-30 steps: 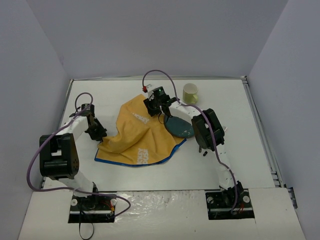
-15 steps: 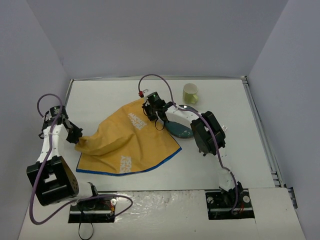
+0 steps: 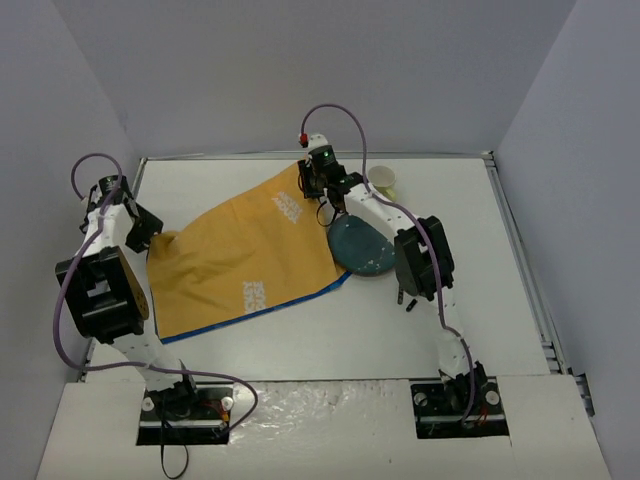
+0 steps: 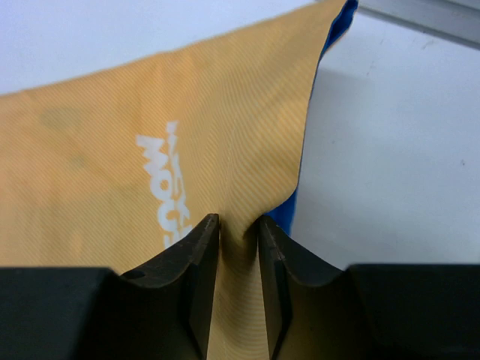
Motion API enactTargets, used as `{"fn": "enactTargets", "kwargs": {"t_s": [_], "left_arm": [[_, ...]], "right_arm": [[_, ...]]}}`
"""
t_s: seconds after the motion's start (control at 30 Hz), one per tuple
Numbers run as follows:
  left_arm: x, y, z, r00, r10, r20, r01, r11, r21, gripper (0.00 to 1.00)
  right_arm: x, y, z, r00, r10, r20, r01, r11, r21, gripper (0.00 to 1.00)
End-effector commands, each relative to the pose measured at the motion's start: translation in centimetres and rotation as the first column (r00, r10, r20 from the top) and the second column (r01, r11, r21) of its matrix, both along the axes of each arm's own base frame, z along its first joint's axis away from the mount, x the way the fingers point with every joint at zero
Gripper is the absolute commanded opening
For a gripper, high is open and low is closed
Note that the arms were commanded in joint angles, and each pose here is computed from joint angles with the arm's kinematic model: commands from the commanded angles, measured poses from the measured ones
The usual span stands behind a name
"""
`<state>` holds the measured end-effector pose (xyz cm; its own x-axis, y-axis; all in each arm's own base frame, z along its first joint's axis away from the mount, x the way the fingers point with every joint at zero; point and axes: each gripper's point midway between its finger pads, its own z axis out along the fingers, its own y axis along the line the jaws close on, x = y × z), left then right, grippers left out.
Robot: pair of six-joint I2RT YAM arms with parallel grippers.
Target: Set the dinner table for one person
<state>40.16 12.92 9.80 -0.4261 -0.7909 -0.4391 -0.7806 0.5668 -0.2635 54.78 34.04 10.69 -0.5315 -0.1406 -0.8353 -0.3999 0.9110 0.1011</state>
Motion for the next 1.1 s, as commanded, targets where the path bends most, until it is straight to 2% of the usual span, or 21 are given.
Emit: {"fn": "enactTargets", "kwargs": {"t_s": [0.0,0.03,0.07,0.17,0.23,0.27,0.33,0.37,0.43,0.53,0.77,1.07], "left_arm": [[5.0,1.1,8.0,0.974,-0.079,0.212,0.067,0.996,0.062,0.85],[5.1,1.0,9.2,0.970,-0.093,0.226,0.079,0.995,0.069,0.94],[5.1,0.9,9.5,0.968,-0.102,0.229,0.088,0.994,0.071,0.96],[1.6,-1.1,11.4,0.969,-0.123,0.215,0.109,0.991,0.076,0.97],[-1.6,-2.4,10.7,0.978,-0.106,0.178,0.095,0.993,0.069,0.97],[-3.1,-2.9,10.0,0.983,-0.095,0.159,0.086,0.994,0.065,0.97],[-8.3,-4.3,7.1,0.995,-0.058,0.087,0.054,0.997,0.053,0.97],[-9.8,-4.7,6.8,0.996,-0.049,0.076,0.045,0.998,0.054,0.97],[-13.4,-5.7,3.6,0.999,-0.048,-0.007,0.049,0.998,0.030,0.97],[-16.7,-6.9,-0.2,0.994,-0.050,-0.098,0.050,0.999,-0.009,0.97],[-18.7,-6.7,-3.5,0.980,-0.030,-0.195,0.031,1.000,-0.001,0.97],[-19.6,-7.5,-7.6,0.948,-0.048,-0.314,0.033,0.998,-0.052,0.97]], "right_arm": [[0.9,1.1,4.4,0.996,0.016,0.088,-0.020,0.999,0.049,0.57],[0.7,1.0,5.4,0.995,0.016,0.100,-0.021,0.998,0.052,0.66],[0.5,0.7,6.2,0.994,0.013,0.109,-0.019,0.998,0.053,0.72],[-1.4,-0.8,10.6,0.989,-0.014,0.148,0.003,0.997,0.077,0.89],[-2.8,-2.2,11.7,0.988,-0.063,0.142,0.050,0.994,0.093,0.93],[-3.6,-2.8,11.7,0.989,-0.065,0.134,0.054,0.995,0.089,0.94],[-6.2,-4.9,11.5,0.988,-0.120,0.096,0.111,0.989,0.095,0.95],[-7.1,-5.7,9.8,0.988,-0.141,0.060,0.136,0.987,0.081,0.95],[-9.3,-7.1,9.6,0.986,-0.165,0.033,0.161,0.983,0.093,0.96],[-12.3,-7.7,9.7,0.991,-0.134,0.000,0.133,0.983,0.124,0.96],[-18.6,-8.4,6.6,0.993,-0.079,-0.085,0.089,0.988,0.126,0.99],[-21.3,-9.7,5.0,0.991,-0.074,-0.108,0.089,0.986,0.140,1.00]]}}
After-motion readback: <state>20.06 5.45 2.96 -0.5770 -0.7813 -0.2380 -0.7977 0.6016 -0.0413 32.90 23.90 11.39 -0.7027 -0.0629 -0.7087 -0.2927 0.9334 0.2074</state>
